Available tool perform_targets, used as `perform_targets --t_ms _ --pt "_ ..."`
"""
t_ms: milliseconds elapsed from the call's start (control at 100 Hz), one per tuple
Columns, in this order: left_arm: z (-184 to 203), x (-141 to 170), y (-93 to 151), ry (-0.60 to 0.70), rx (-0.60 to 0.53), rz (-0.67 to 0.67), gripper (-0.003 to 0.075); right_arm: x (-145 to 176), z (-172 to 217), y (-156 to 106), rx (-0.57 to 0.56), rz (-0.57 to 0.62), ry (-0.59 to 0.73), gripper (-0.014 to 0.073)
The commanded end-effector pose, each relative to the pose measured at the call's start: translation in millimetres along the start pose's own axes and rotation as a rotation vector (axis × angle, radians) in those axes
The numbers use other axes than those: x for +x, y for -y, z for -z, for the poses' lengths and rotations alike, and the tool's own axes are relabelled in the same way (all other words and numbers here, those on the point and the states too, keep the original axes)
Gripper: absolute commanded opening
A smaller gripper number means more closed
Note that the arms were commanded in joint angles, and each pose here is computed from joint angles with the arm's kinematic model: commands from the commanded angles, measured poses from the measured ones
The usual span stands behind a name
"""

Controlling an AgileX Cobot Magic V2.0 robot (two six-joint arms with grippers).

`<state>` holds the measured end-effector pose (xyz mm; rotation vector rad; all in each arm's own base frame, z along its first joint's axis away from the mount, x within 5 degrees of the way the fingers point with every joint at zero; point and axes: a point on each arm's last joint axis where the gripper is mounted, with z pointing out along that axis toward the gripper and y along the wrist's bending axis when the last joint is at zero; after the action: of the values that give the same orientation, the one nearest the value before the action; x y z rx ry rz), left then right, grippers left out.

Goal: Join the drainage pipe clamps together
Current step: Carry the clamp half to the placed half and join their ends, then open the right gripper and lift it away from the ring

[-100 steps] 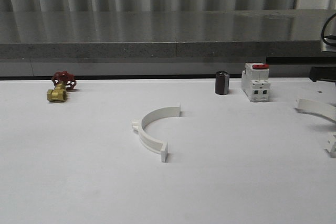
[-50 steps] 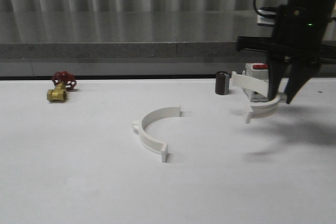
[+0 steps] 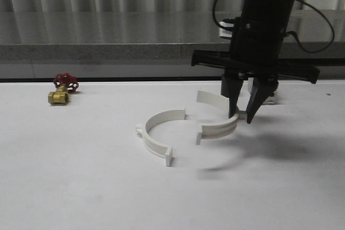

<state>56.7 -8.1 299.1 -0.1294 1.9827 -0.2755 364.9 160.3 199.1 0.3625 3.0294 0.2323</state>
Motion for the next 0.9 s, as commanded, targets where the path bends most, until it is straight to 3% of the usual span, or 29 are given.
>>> perform_targets --t_ms 0,280,890 --pt "3 -14 4 0.093 0.024 -0.004 -0.002 -4 23 -9 -0.064 -0.008 0.092 0.0098" --pt "3 -14 4 0.093 0.024 -0.004 -0.002 -3 -4 -16 -0.035 -0.025 0.055 0.0098" --pt "3 -14 4 0.093 0.024 -0.004 -0.002 -6 -18 -19 -0.049 -0.066 0.071 0.0098"
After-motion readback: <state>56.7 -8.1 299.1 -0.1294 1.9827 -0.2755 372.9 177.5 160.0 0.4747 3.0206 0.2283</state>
